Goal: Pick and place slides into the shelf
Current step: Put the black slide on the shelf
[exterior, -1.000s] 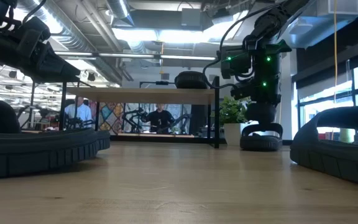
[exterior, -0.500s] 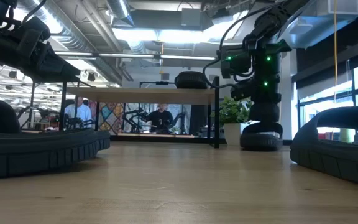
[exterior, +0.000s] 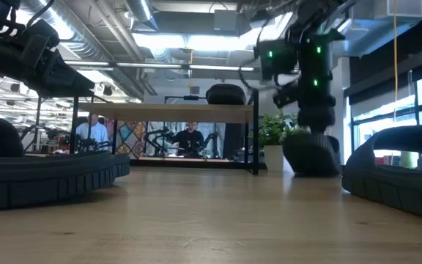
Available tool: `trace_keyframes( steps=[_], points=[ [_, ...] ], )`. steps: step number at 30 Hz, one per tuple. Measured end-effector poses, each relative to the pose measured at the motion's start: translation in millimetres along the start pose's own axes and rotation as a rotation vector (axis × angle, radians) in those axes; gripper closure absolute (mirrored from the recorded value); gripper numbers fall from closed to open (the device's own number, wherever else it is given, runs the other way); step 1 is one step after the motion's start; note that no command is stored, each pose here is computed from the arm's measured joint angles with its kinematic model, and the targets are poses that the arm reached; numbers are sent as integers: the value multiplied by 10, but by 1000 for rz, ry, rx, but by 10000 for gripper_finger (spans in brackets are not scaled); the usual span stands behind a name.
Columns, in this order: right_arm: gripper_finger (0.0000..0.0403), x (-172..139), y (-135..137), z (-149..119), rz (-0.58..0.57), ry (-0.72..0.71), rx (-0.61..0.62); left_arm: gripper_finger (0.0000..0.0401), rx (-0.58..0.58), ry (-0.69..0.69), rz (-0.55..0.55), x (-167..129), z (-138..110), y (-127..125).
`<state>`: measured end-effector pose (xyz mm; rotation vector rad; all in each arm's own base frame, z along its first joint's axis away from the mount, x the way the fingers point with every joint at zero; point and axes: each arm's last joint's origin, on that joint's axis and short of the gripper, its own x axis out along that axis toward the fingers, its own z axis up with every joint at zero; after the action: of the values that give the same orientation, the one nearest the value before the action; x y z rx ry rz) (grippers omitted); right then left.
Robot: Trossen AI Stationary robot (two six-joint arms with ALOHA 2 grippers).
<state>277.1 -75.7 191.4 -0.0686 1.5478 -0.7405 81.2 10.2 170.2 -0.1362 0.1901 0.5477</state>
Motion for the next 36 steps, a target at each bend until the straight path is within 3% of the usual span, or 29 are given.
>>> trace_keyframes(
  steps=[7,13,19,23,28,32,36],
  points=[
    [391,-592,-146,-17,289,-84,26,143,-3,0,0,0,0,0],
    [391,-1239,-449,-162,592,-192,62,143,-2,0,0,0,0,0],
    [391,-1907,-772,-263,720,-500,74,143,-2,0,0,0,-1,0],
    [391,-2301,-967,-216,680,-768,101,143,-3,0,0,0,0,0],
    [391,-2642,-1163,-57,504,-1040,151,143,-2,0,-1,0,0,0],
    [391,-2757,-1197,186,332,-1137,155,143,-2,0,-1,0,0,0],
    [391,-2749,-1185,492,162,-1125,160,143,-3,0,-1,0,0,0]
  ],
)
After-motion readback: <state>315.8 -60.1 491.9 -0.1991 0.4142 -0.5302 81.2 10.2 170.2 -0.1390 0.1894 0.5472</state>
